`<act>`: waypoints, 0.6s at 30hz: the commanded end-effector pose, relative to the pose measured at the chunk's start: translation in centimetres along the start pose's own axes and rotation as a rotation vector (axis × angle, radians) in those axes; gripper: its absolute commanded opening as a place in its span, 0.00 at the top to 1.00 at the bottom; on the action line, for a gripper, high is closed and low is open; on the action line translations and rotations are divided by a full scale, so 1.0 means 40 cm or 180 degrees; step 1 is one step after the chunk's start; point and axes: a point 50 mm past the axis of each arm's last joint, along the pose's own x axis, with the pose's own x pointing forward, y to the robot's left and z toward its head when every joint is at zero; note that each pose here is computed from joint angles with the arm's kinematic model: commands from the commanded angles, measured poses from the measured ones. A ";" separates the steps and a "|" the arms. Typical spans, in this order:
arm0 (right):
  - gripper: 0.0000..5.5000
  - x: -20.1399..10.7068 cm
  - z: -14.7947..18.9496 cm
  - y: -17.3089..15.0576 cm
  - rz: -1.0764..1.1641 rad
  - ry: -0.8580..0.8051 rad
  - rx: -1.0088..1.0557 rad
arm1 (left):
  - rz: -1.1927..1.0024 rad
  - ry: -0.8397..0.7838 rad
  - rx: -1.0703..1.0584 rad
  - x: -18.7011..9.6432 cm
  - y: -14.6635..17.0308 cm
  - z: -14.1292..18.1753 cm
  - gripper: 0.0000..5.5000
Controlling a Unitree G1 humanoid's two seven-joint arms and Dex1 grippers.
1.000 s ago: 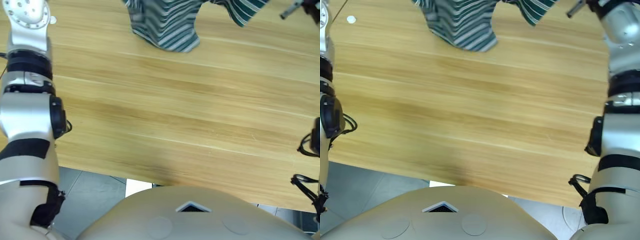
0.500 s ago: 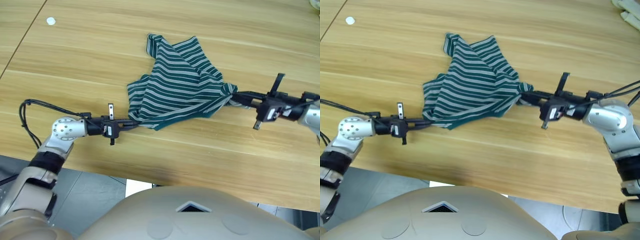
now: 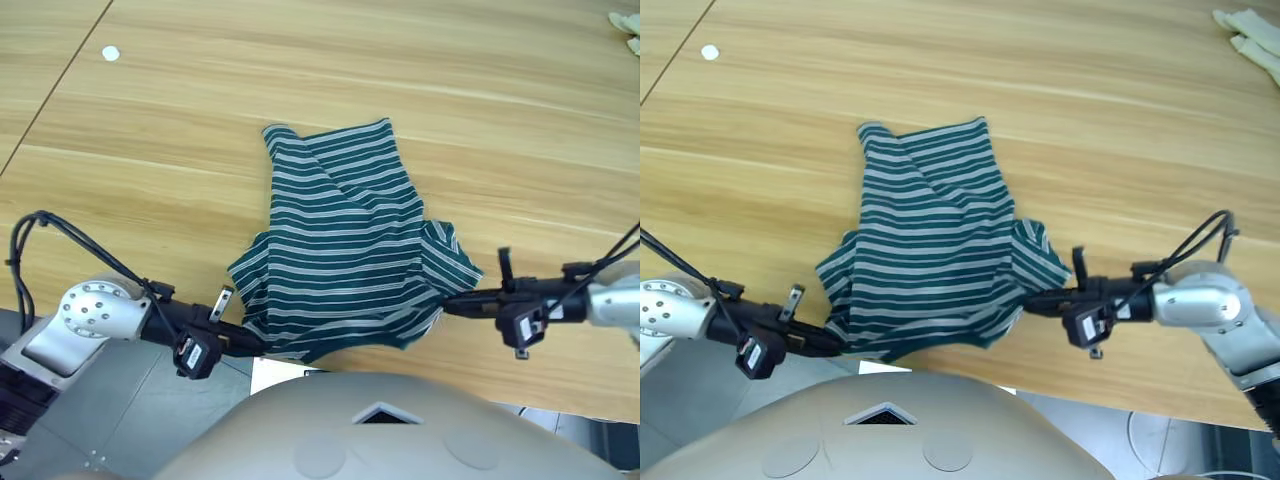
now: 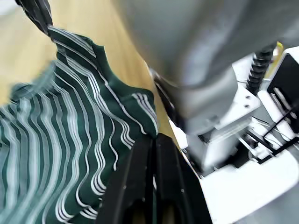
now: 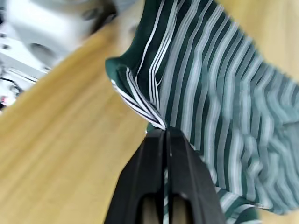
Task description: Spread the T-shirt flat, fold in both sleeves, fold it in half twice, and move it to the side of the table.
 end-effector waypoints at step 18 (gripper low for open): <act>0.99 -0.156 0.173 -0.076 -0.0526 -0.1353 -0.0650 | 0.0959 -0.0549 0.0910 -0.181 0.120 0.149 1.00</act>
